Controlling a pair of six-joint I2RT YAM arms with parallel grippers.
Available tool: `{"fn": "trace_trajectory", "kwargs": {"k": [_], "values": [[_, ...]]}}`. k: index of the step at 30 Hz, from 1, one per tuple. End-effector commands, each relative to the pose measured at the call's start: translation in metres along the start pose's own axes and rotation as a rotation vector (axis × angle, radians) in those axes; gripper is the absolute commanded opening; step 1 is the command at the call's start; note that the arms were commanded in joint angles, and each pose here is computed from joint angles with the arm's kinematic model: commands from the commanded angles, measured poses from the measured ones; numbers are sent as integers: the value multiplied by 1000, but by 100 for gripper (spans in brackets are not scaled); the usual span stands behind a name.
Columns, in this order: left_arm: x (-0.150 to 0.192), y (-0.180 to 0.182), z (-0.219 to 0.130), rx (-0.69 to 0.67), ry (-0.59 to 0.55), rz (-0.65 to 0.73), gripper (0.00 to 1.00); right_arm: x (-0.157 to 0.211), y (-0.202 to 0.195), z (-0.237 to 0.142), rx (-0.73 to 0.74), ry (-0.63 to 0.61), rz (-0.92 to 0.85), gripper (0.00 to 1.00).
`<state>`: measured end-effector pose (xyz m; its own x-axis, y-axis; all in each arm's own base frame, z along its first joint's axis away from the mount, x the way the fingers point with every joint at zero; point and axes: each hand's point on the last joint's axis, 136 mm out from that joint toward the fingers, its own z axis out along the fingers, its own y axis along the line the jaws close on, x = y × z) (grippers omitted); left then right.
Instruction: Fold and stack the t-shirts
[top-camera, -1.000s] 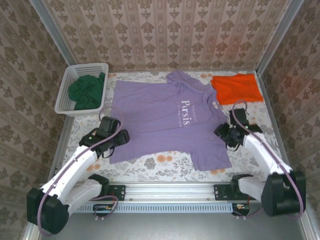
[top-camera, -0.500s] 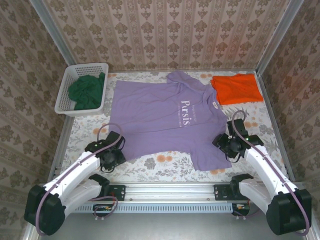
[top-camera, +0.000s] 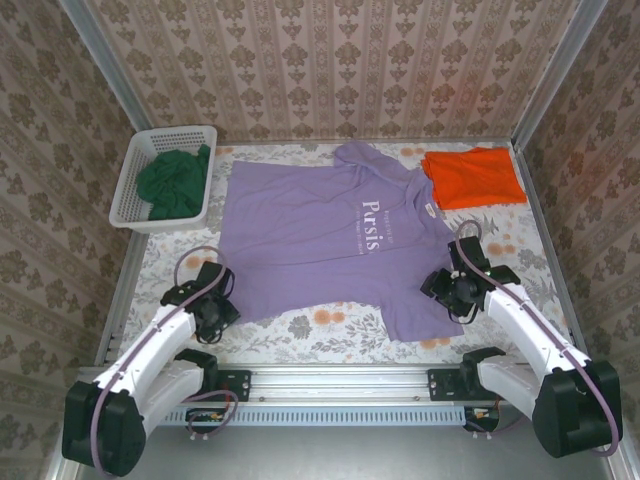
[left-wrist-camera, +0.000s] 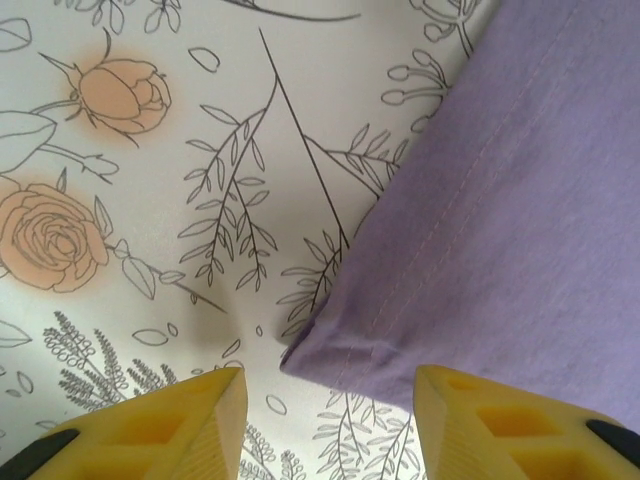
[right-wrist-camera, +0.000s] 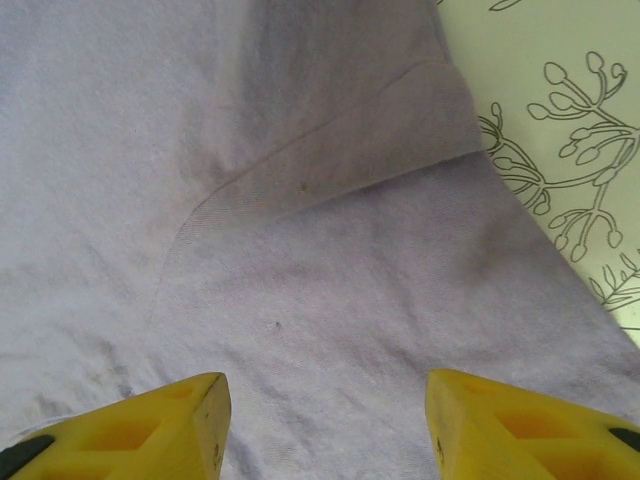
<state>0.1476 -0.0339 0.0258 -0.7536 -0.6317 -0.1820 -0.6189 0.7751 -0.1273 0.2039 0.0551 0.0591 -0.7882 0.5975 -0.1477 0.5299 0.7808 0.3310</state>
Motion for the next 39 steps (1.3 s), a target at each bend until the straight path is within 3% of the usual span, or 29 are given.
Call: {"fn": "trace_trajectory", "kwargs": {"k": [1, 9, 19, 26, 34, 39], "values": [[-1, 1, 7, -4, 0, 7, 45, -1, 7, -4, -14, 4, -18, 56], [-1, -1, 14, -12, 8, 37, 34, -6, -3, -18, 43, -40, 23, 55], [-13, -17, 10, 53, -48, 116, 0, -1, -24, -26, 154, -39, 144, 54], [-32, -52, -22, 167, -206, 260, 0, 7, -48, -41, 292, -31, 263, 48], [-45, -104, -56, 317, -396, 432, 0, 27, -80, -28, 447, 10, 423, 44], [-53, -111, -64, 315, -460, 498, 0, 28, -94, -17, 470, -36, 558, 41]]}}
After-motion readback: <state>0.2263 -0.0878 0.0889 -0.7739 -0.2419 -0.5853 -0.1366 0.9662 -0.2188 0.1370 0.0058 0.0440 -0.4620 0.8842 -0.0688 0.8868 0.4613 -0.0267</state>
